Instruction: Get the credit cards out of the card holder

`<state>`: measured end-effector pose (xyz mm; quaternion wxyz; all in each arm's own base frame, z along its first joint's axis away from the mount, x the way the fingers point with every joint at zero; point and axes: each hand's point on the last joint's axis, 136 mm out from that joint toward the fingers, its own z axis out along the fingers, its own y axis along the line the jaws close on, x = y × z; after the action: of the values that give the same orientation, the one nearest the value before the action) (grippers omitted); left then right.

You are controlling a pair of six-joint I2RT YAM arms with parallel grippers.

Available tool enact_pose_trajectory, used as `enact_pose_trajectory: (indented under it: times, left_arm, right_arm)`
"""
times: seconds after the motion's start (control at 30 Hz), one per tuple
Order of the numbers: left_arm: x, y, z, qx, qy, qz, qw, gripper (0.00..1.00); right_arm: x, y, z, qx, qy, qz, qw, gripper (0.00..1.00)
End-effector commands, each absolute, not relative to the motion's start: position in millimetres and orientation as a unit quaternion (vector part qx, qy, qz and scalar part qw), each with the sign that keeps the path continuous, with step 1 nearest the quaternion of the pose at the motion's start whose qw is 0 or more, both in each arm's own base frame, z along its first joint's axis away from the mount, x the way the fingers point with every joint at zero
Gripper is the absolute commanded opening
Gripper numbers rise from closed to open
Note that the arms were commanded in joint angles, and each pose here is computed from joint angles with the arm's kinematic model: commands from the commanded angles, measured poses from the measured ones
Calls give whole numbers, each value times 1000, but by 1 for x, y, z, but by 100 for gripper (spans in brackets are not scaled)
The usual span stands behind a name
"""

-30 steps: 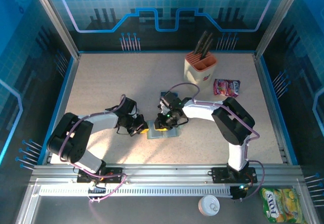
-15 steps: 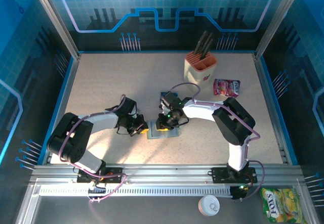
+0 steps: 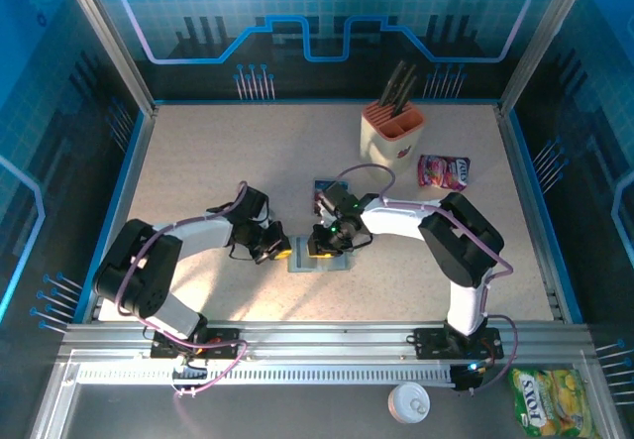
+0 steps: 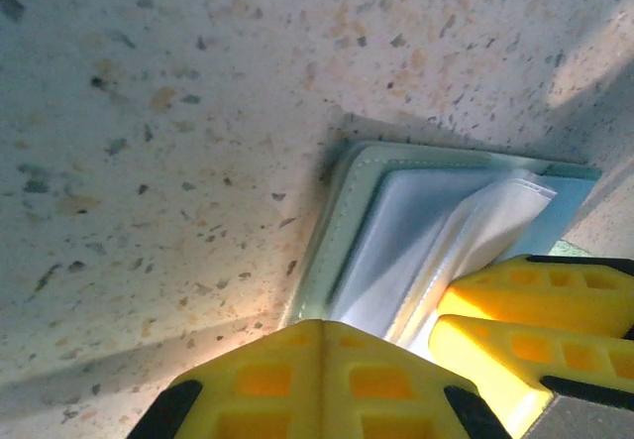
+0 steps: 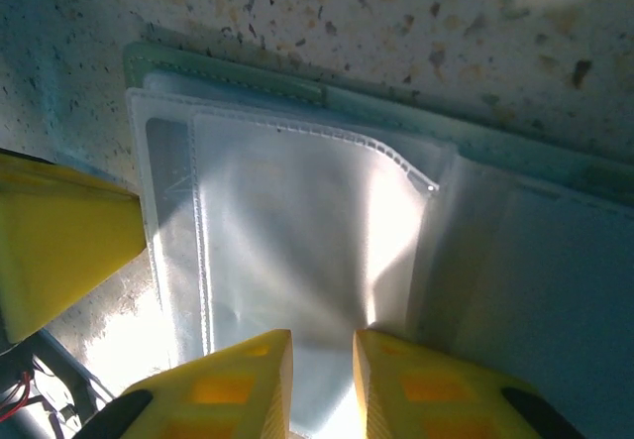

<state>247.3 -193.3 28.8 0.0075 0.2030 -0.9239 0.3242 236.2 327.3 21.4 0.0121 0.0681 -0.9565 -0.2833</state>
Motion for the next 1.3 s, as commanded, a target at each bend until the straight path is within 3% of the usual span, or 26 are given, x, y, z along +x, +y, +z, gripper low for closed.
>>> enact_pose_trajectory:
  times: [0.0,0.53,1.27]
  left_arm:
    - [250,-197,48,190,-924,332,-4,9]
    - [249,-226,43,173,-921,348,15,22]
    - [246,-224,31,179,-922,344,20,28]
  right_arm:
    - [230,319,17,55,-959,-277,26,25]
    - [233,318,20,39,-946,-320,22,24]
    - [231,313,12,13,-930,-364,43,23]
